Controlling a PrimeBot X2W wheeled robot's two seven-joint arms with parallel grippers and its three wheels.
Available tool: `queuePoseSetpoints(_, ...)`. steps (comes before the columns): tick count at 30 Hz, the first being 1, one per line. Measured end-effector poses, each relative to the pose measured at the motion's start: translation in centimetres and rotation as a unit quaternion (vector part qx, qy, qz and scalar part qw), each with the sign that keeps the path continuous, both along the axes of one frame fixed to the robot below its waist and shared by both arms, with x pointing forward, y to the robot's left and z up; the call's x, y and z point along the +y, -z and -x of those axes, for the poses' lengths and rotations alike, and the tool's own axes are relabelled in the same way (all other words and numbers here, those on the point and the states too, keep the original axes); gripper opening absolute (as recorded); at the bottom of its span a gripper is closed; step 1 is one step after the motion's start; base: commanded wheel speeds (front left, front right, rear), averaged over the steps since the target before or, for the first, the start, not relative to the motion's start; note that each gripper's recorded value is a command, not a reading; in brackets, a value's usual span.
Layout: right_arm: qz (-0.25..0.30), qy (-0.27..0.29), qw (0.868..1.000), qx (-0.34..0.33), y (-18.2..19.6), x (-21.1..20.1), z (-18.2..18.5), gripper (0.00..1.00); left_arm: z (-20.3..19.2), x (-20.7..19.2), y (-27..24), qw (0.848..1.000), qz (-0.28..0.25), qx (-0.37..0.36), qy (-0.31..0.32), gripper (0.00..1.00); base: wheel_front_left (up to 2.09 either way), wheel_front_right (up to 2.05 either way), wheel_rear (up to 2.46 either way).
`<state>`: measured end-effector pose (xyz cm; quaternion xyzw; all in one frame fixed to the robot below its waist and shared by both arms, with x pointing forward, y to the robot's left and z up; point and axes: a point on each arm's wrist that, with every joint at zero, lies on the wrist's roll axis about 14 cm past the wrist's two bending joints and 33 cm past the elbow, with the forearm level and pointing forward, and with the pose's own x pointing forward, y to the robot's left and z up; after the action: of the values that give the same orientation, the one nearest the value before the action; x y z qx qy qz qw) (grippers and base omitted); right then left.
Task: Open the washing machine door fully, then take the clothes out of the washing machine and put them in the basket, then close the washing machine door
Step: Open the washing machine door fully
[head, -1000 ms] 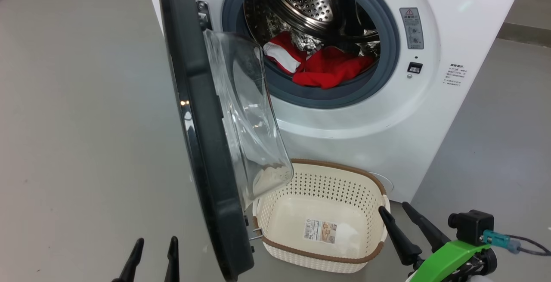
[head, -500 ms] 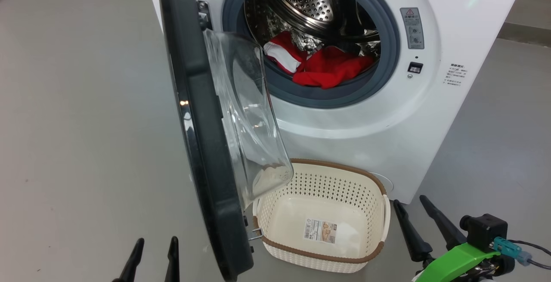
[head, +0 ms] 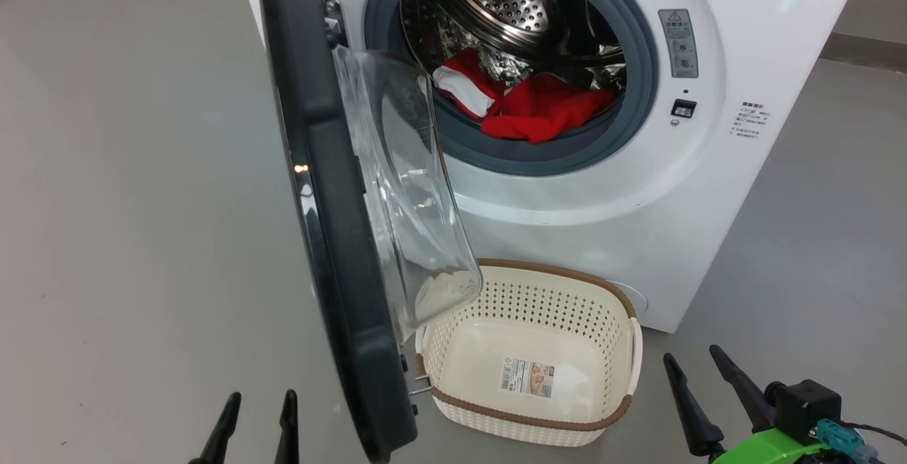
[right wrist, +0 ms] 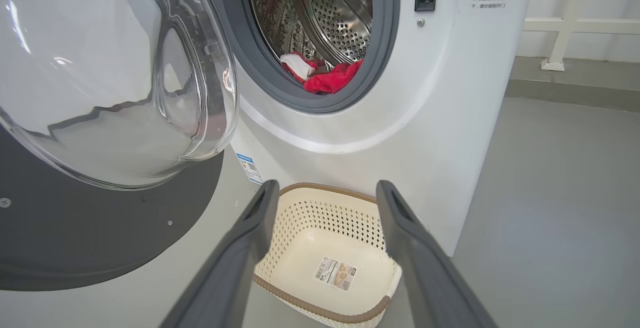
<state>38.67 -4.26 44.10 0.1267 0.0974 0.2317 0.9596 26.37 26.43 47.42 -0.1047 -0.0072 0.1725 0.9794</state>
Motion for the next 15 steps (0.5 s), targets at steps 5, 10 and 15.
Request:
queuePoseSetpoints(5,0.005,0.009,1.0,-0.002,0.09,-0.42,-0.12,1.0,-0.18,-0.22,0.11,1.0,0.0,0.002,0.004,1.0,0.0,0.0,0.0)
queuePoseSetpoints(10,0.015,0.008,1.0,-0.006,0.14,-0.54,-0.19,1.0,-0.26,-0.28,0.22,1.0,0.0,0.004,0.005,1.0,0.0,0.0,0.0)
queuePoseSetpoints(15,0.016,0.007,1.0,-0.01,-0.05,-0.49,-0.24,1.0,-0.22,0.15,-0.24,1.0,0.008,-0.006,-0.003,0.0,0.0,0.0,0.0)
